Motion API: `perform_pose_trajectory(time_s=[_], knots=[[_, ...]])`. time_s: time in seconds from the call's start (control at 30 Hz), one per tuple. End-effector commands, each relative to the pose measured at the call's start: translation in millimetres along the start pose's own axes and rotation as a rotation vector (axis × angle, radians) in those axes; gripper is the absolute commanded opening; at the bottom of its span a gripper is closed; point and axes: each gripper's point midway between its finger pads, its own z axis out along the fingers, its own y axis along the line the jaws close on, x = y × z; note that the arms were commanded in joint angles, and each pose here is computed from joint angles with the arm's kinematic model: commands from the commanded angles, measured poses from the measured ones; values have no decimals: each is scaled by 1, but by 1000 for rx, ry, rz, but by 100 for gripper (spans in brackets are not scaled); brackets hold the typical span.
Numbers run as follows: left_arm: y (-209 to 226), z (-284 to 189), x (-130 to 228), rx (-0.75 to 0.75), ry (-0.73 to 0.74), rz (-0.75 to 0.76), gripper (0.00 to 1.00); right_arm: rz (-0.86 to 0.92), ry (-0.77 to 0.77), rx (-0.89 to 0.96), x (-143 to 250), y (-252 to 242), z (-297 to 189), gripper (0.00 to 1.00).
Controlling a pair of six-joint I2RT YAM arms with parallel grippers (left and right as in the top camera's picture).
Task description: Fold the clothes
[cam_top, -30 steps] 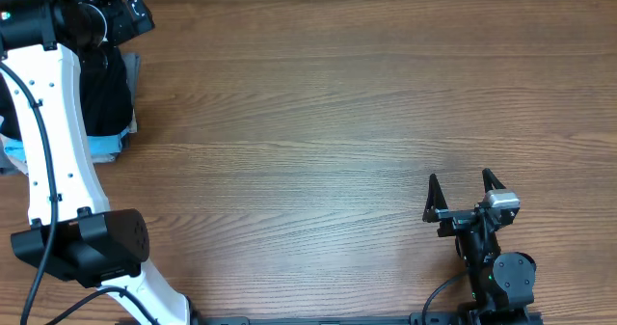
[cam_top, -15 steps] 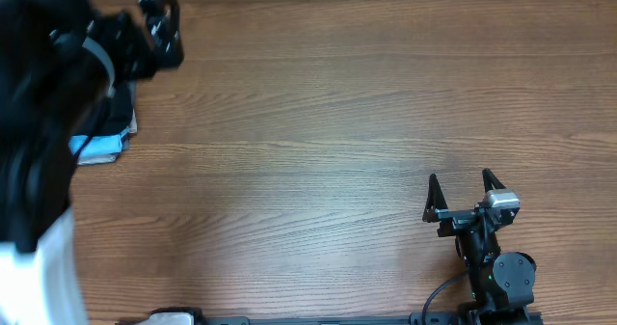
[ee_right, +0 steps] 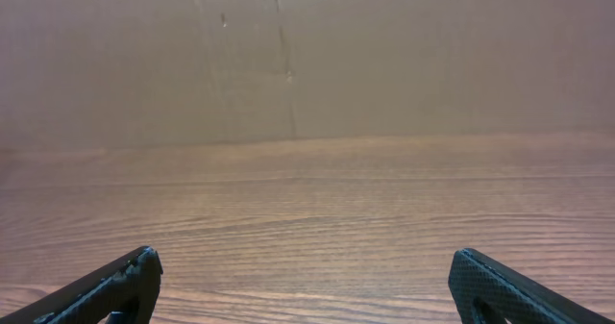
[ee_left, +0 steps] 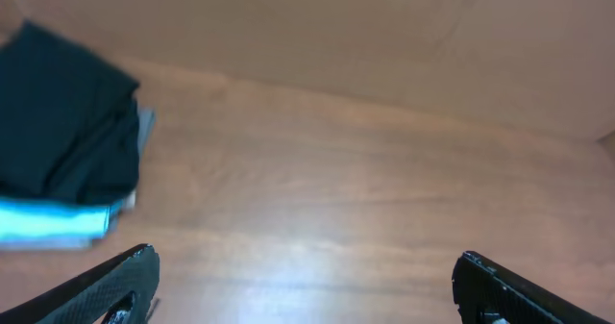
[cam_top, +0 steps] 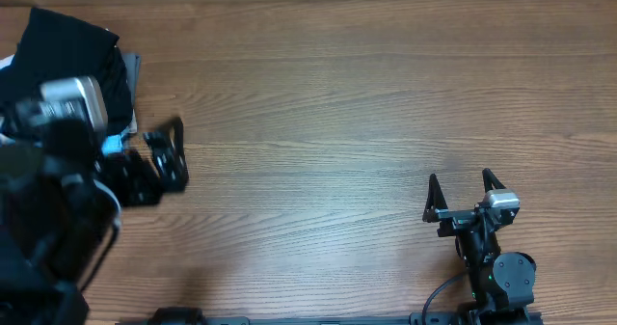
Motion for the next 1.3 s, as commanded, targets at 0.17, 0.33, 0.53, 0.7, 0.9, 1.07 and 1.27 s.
perform_pose_trajectory(time_s=[0.17,0.33,0.53,0.7,0.9,1.07,1.27], knots=[[39,42,76,-71,41,-73,100,-3,-5,5,2,-1,0,100],[54,85,108,-48,-39,-62,100,-3,-5,5,2,-1,0,100],[66,127,133,2,-222,-46,100,-3,-5,5,2,-1,0,100],[75,147,158,28,-306,-32,100,-3,-5,5,2,-1,0,100],[81,155,180,26,-367,-23,100,-3,-5,5,2,-1,0,100],[86,158,193,14,-381,-22,100,-3,-5,5,2,-1,0,100],[90,158,203,0,-396,-20,100,-3,-5,5,2,-1,0,100]])
